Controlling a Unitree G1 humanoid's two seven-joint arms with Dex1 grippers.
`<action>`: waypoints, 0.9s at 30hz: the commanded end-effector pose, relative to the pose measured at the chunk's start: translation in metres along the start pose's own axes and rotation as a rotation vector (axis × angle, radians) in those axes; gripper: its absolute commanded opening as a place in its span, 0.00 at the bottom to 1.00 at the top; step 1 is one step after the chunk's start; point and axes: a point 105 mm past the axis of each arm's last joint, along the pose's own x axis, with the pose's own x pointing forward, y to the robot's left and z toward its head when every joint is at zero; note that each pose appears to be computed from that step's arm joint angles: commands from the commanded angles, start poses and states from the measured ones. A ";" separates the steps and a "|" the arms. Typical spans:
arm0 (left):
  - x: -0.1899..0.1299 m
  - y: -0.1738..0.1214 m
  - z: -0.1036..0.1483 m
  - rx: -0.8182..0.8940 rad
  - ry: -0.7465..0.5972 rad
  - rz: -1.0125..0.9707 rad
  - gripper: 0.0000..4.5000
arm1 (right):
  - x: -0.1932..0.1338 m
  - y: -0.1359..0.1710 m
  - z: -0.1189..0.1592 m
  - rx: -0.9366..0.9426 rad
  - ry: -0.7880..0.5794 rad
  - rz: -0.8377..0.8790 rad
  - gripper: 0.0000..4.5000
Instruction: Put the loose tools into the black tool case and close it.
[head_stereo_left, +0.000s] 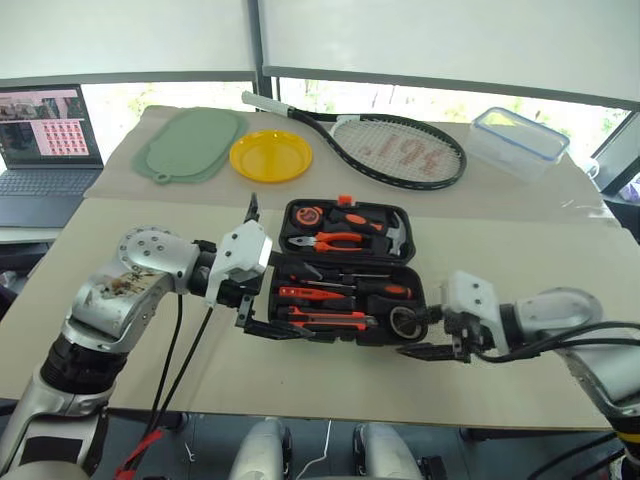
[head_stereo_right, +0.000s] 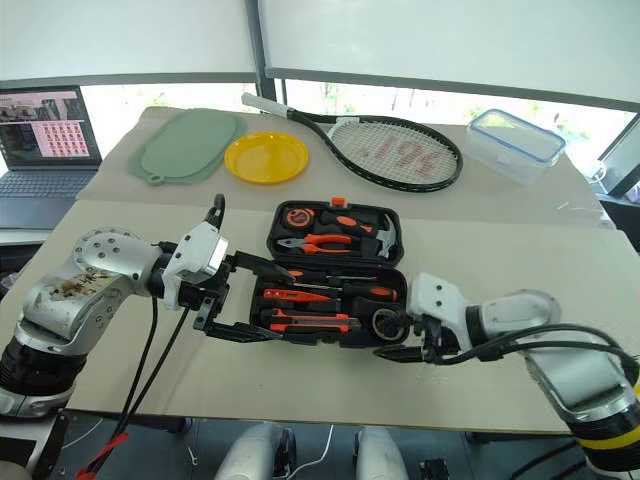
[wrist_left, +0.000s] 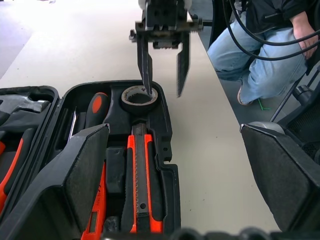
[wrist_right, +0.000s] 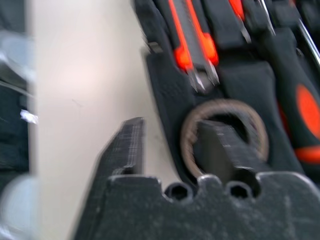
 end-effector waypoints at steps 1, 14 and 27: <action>-0.006 0.005 0.001 0.013 0.004 0.062 1.00 | -0.024 -0.017 0.015 -0.005 -0.025 -0.093 0.89; -0.008 0.002 0.007 -0.006 -0.013 0.086 1.00 | -0.009 -0.027 0.003 0.081 -0.068 -0.114 0.89; -0.004 0.002 0.007 0.014 0.003 0.052 1.00 | 0.032 -0.025 -0.028 0.128 -0.038 -0.122 0.01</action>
